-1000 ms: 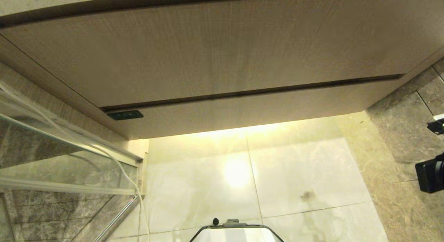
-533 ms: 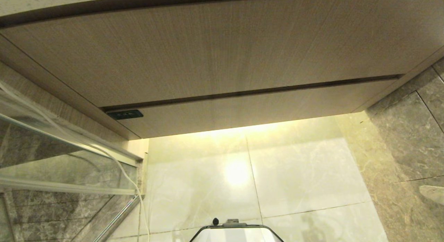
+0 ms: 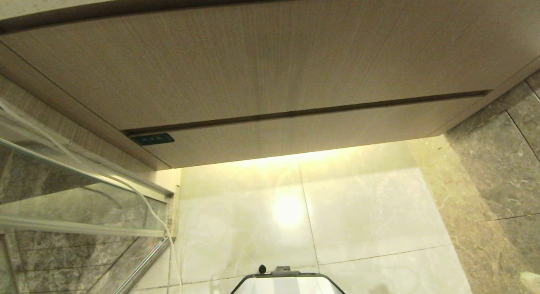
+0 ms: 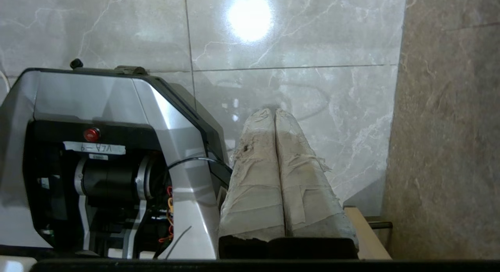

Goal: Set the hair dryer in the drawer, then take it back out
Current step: Pull open the drawer

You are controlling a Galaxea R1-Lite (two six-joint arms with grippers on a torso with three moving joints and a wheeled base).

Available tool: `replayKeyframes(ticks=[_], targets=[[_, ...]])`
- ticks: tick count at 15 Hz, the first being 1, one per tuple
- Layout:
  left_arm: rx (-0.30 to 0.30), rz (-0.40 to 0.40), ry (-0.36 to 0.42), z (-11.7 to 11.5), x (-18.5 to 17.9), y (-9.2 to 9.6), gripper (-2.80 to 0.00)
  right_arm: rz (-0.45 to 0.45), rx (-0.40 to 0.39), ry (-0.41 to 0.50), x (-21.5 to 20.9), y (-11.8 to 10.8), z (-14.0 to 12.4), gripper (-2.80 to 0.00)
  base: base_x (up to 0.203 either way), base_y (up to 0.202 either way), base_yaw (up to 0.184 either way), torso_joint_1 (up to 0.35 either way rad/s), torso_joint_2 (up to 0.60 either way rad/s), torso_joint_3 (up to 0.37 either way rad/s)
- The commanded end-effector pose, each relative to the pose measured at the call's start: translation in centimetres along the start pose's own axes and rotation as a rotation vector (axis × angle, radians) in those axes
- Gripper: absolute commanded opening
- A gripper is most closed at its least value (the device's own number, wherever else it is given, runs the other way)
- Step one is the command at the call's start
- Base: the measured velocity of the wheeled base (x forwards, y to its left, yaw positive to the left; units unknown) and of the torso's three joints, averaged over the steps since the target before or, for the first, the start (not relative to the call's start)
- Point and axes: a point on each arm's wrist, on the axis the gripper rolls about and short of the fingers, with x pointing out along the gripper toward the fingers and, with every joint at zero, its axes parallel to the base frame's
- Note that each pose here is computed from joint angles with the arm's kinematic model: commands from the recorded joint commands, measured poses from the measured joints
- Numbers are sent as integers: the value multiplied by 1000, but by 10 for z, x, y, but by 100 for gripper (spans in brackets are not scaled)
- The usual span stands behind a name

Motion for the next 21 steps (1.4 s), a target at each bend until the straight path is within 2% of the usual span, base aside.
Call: replayKeyframes(ticks=[1, 4, 7, 10, 21], targets=[[0, 1, 1, 0, 0, 0, -280, -22, -11, -125, -18, 7, -40, -280, 0, 0, 0, 0, 0, 0], [0, 1, 1, 0, 0, 0, -280, -65, 1, -223, -23, 10, -67, -280, 0, 0, 0, 0, 0, 0], [0, 1, 1, 0, 0, 0, -280, -73, 66, -361, -25, 9, -77, -280, 0, 0, 0, 0, 0, 0], [0, 1, 1, 0, 0, 0, -280, -69, 77, -503, -31, 11, -87, -280, 0, 0, 0, 0, 0, 0], [0, 1, 1, 0, 0, 0, -280, -66, 92, -517, -31, 11, -88, -280, 0, 0, 0, 0, 0, 0]])
